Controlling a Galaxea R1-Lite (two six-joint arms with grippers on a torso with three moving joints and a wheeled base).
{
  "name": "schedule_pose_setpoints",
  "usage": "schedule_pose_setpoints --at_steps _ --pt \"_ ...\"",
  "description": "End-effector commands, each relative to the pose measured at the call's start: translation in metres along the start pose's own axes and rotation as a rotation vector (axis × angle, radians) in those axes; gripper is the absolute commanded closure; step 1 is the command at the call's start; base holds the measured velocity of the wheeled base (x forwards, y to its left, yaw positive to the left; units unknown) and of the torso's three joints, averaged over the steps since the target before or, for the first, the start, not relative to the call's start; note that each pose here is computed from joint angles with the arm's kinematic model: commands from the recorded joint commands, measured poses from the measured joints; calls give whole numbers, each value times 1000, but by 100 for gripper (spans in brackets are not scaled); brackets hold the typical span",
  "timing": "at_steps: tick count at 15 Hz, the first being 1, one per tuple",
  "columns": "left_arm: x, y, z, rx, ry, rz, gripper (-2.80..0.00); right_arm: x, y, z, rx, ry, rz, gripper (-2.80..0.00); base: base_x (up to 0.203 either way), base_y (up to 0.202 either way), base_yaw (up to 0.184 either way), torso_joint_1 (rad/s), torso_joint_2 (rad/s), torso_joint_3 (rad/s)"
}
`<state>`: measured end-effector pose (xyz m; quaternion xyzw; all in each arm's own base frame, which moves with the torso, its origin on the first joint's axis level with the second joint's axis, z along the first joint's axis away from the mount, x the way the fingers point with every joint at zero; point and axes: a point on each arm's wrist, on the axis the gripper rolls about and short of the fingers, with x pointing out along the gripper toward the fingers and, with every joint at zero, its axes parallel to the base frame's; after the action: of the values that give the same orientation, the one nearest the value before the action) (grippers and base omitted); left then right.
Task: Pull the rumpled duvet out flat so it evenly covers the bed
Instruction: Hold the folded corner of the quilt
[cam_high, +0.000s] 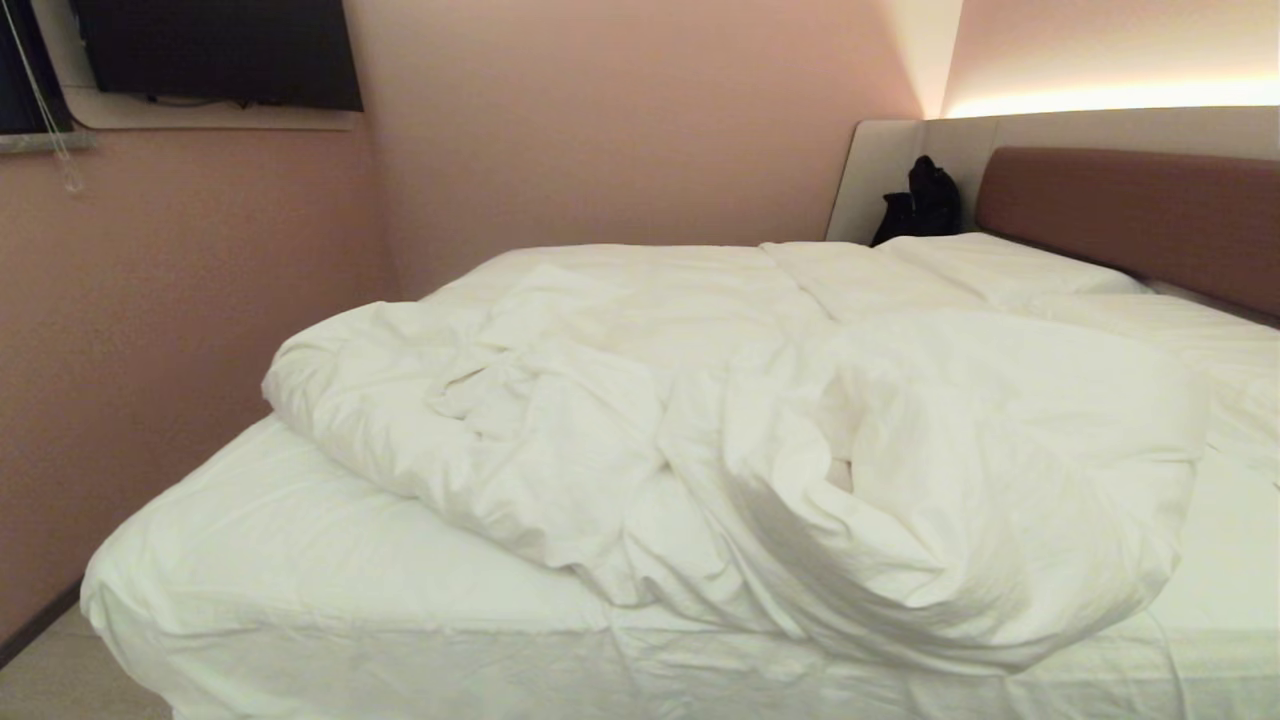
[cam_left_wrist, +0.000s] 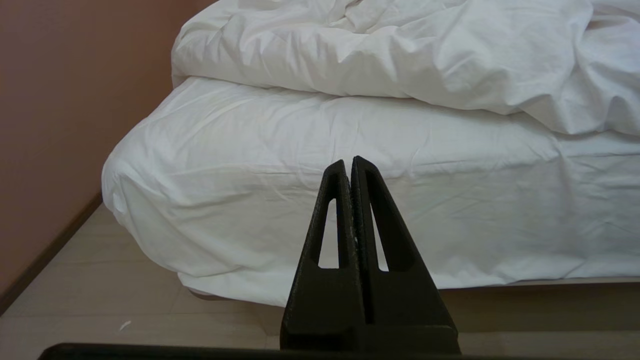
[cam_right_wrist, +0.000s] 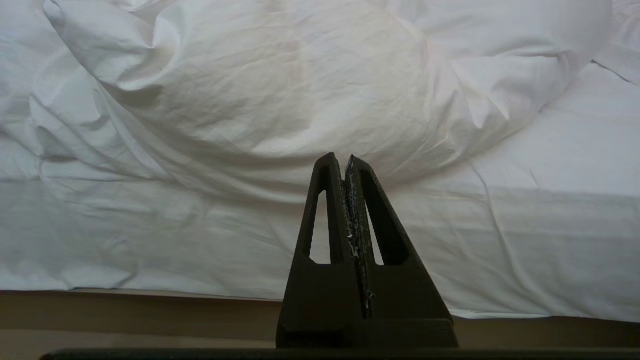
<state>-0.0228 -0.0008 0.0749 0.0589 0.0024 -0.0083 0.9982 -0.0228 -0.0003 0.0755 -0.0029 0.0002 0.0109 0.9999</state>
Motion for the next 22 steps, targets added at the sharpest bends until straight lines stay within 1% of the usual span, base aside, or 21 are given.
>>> schedule_pose_setpoints --at_steps 1,6,8,15,18,22 --pt "0 0 0 2 0 -1 0 0 0 0 0 0 1 0 0 0 0 0 0 0" --pt "0 0 0 0 0 -1 0 0 0 0 0 0 1 0 0 0 0 0 0 0" --pt "0 0 0 -12 -1 4 0 0 0 0 0 0 1 0 0 0 0 0 0 0" --pt "0 0 0 -20 0 7 0 0 0 0 0 0 1 0 0 0 0 0 0 0" --pt "0 0 0 -36 0 9 0 0 0 0 0 0 0 0 0 0 0 0 0 0" --pt "0 0 0 -32 -2 9 0 0 0 0 0 0 1 0 0 0 0 0 0 0"
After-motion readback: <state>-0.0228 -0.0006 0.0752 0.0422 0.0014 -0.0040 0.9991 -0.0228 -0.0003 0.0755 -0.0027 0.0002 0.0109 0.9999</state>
